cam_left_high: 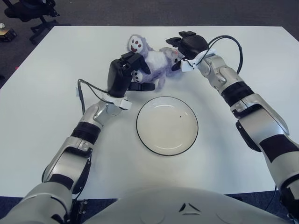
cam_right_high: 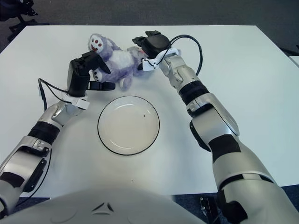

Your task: Put the doll into the plate.

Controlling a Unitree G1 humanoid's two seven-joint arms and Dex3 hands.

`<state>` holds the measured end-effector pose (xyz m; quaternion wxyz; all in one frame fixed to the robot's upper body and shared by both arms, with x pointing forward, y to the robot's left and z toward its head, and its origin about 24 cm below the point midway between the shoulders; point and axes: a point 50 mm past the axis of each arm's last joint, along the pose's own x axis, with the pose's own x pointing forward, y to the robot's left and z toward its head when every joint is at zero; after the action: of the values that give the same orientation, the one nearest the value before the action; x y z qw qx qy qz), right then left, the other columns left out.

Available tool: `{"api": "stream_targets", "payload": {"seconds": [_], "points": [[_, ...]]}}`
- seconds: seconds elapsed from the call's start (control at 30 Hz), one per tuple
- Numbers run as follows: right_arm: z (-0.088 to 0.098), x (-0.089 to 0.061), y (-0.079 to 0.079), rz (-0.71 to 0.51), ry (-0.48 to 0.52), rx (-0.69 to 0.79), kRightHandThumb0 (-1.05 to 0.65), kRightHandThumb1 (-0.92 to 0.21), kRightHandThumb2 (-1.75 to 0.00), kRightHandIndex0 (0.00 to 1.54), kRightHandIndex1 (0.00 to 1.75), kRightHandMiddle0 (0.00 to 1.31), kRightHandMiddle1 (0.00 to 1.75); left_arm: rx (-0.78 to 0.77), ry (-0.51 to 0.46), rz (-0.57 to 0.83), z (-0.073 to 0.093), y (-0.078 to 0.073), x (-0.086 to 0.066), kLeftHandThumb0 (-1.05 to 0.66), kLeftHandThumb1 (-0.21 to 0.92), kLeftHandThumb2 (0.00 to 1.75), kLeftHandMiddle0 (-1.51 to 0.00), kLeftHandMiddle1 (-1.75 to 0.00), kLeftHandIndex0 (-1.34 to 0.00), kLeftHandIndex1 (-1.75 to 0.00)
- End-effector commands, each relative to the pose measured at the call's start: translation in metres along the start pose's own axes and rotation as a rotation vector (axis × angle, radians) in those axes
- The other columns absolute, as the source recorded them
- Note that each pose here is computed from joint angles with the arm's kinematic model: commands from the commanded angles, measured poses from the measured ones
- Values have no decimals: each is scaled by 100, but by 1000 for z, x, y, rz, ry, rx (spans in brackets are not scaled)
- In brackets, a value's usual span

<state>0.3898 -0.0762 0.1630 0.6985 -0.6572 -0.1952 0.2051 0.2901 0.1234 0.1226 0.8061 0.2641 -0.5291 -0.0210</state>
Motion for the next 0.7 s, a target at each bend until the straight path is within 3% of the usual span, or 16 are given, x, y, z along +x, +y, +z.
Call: {"api": "stream_targets", "payload": {"seconds": [0.0, 0.27, 0.67], "points": [[-4, -2, 2, 63, 7, 44, -71, -85, -1, 24, 1, 32, 0, -19, -17, 6, 0, 0, 4, -5, 62, 69, -91, -175, -69, -175], [-8, -1, 13, 195, 28, 170, -81, -89, -2, 25, 0, 31, 0, -32, -29, 8, 1, -1, 6, -6, 62, 70, -91, -175, -69, -175], [-10, 2, 19, 240, 36, 176, -89, -89, 0, 23, 0, 29, 0, -31, -51, 22, 3, 0, 8, -7, 62, 70, -92, -175, -70, -175]]}}
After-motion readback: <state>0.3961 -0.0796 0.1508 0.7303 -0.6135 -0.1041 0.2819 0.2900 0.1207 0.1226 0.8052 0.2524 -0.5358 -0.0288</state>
